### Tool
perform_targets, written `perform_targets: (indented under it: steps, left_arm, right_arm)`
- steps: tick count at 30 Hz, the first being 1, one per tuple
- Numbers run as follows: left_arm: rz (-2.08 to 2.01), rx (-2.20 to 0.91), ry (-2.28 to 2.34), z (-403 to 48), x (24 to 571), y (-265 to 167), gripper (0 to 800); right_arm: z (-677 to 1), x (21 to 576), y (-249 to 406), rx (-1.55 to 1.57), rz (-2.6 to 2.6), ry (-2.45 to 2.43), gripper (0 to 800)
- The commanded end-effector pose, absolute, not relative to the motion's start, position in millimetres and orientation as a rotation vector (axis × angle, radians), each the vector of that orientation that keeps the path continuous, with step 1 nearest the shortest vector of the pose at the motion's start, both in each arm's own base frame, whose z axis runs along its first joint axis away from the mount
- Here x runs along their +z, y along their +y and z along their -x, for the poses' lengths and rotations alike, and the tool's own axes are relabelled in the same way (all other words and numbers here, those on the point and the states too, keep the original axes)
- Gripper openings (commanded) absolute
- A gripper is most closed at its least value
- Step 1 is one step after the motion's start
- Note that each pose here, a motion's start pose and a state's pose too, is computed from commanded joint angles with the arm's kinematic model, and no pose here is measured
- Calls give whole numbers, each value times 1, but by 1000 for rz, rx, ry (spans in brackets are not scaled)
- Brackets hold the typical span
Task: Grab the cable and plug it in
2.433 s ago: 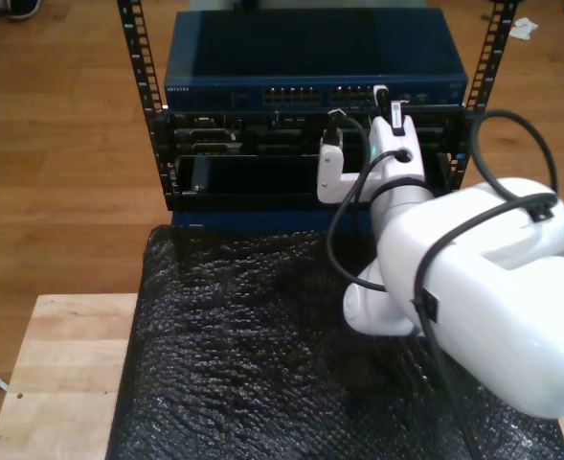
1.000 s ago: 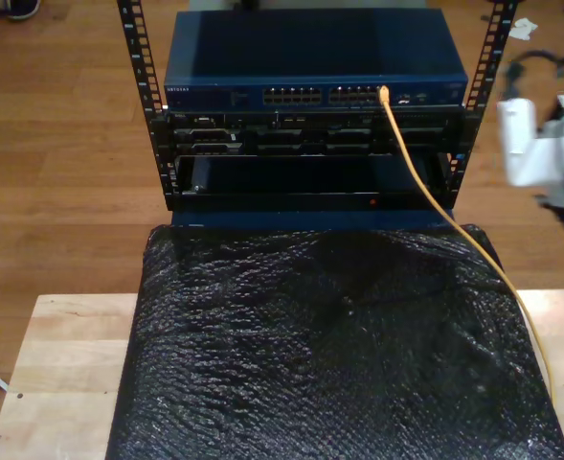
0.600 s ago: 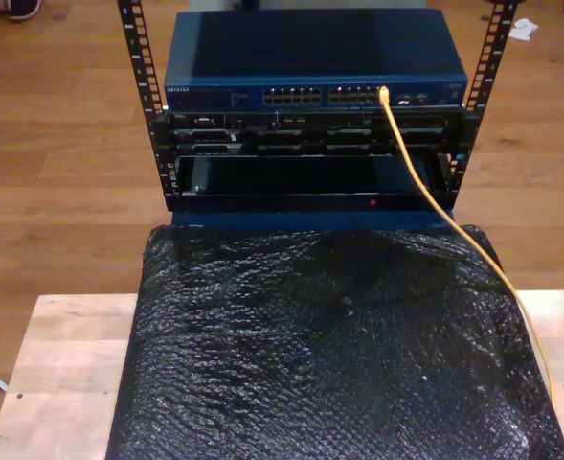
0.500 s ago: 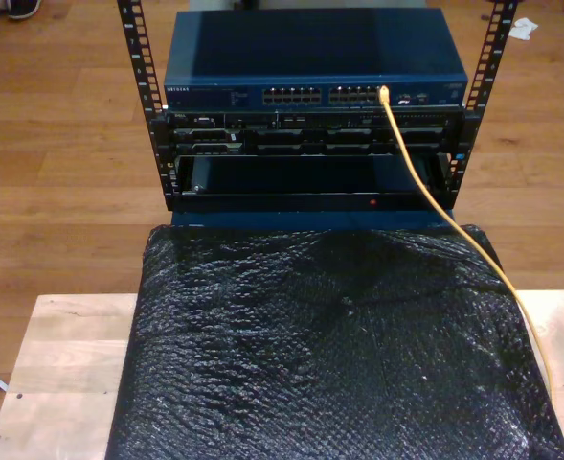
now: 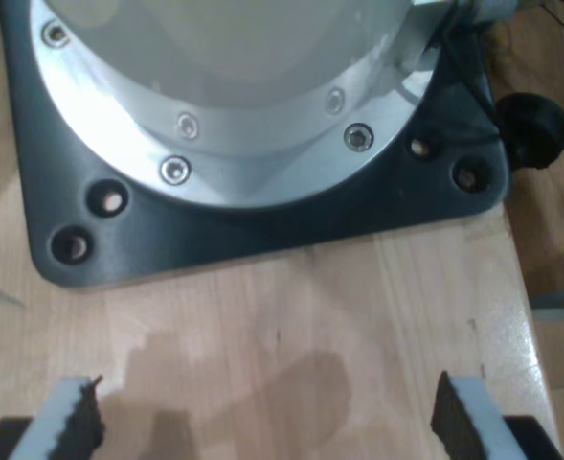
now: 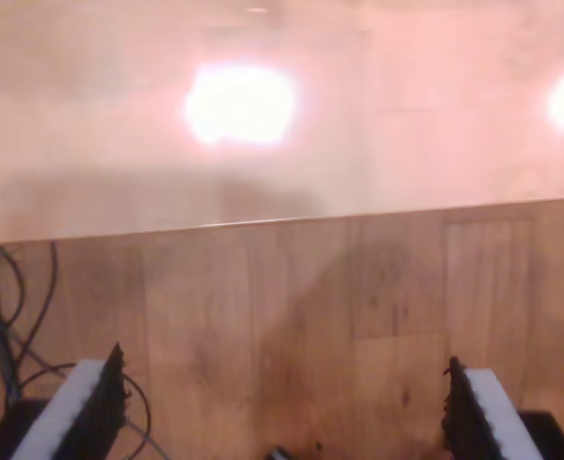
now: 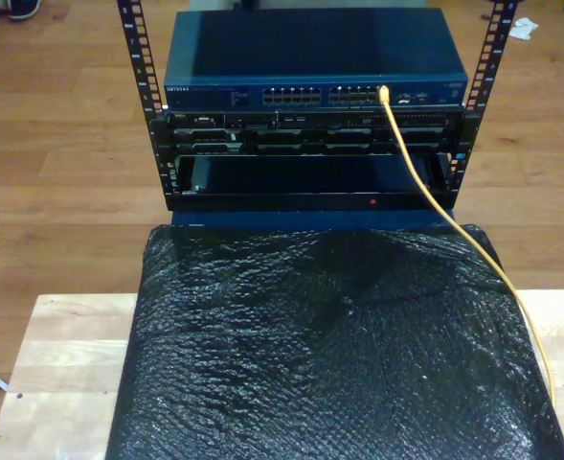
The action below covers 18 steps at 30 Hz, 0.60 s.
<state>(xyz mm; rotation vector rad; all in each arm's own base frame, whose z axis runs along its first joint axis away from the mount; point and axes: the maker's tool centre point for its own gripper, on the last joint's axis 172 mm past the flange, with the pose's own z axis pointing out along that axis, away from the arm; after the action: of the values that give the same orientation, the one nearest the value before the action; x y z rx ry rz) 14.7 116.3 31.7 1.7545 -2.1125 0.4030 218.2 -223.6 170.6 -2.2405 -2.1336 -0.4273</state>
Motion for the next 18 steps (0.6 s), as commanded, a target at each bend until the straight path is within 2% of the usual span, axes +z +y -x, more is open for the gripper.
perform_targets:
  steps: [7,18]
  left_arm:
    - [-1754,404,-2111,-15,32,116,800]
    - [-1754,403,-2112,-15,32,116,800]
  right_arm:
    - [-157,166,-224,-411,2200,-2123,789]
    - [-99,151,-220,-293,2090,-2191,794]
